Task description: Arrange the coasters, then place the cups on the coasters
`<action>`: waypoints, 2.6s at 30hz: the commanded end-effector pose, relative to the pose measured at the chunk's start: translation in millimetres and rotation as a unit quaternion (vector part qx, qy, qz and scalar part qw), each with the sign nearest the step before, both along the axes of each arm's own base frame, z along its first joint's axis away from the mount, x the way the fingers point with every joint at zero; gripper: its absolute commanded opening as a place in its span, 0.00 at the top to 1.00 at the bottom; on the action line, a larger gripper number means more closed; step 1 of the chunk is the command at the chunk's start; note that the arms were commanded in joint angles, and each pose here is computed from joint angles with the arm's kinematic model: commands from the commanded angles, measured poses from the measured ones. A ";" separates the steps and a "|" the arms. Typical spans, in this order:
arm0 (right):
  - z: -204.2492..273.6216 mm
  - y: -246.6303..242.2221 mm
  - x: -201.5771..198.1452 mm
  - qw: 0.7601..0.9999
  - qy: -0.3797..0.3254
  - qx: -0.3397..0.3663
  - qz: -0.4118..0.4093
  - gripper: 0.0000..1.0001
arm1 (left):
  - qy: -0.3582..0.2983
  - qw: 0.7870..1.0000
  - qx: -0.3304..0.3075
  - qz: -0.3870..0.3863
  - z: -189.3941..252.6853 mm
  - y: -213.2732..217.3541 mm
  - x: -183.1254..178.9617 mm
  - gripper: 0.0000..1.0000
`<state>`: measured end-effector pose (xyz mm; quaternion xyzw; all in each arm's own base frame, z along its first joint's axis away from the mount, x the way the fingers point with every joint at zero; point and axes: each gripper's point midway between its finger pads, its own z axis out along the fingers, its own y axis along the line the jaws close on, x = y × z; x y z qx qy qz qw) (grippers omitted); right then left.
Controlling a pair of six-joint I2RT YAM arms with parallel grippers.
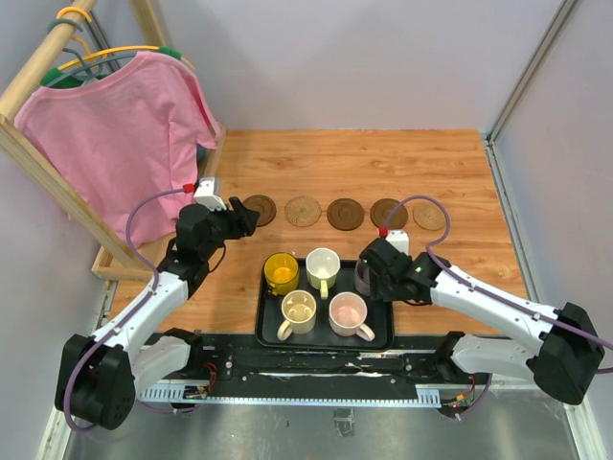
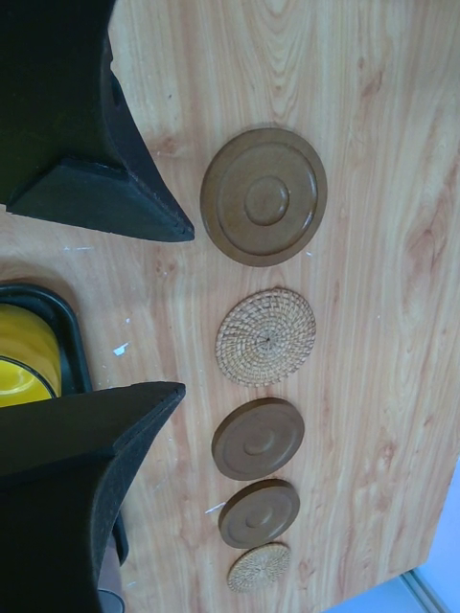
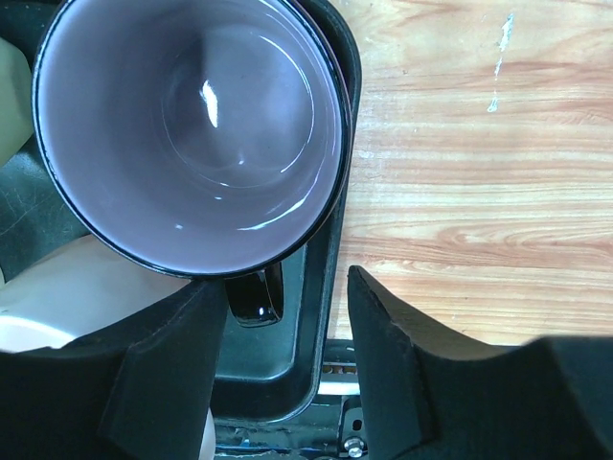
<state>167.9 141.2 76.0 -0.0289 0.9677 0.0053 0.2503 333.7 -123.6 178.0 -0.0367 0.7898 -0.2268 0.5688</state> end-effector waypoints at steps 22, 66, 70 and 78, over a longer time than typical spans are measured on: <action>-28.8 15.0 6.6 0.999 -0.007 -0.016 0.035 0.53 | -0.004 1.000 0.001 0.003 -7.1 0.3 -0.7 0.36; -47.4 8.1 -2.9 0.997 0.013 -0.063 0.035 0.66 | 0.003 1.000 0.002 -0.001 -13.1 -0.6 -3.4 0.36; -42.7 9.6 -0.3 0.998 0.001 -0.060 0.033 0.65 | 0.004 1.000 0.002 -0.003 -13.7 -1.7 -2.9 0.36; -31.5 11.4 5.9 0.998 -0.028 -0.041 0.025 0.63 | 0.004 1.000 0.002 -0.005 -13.7 -2.0 -2.8 0.36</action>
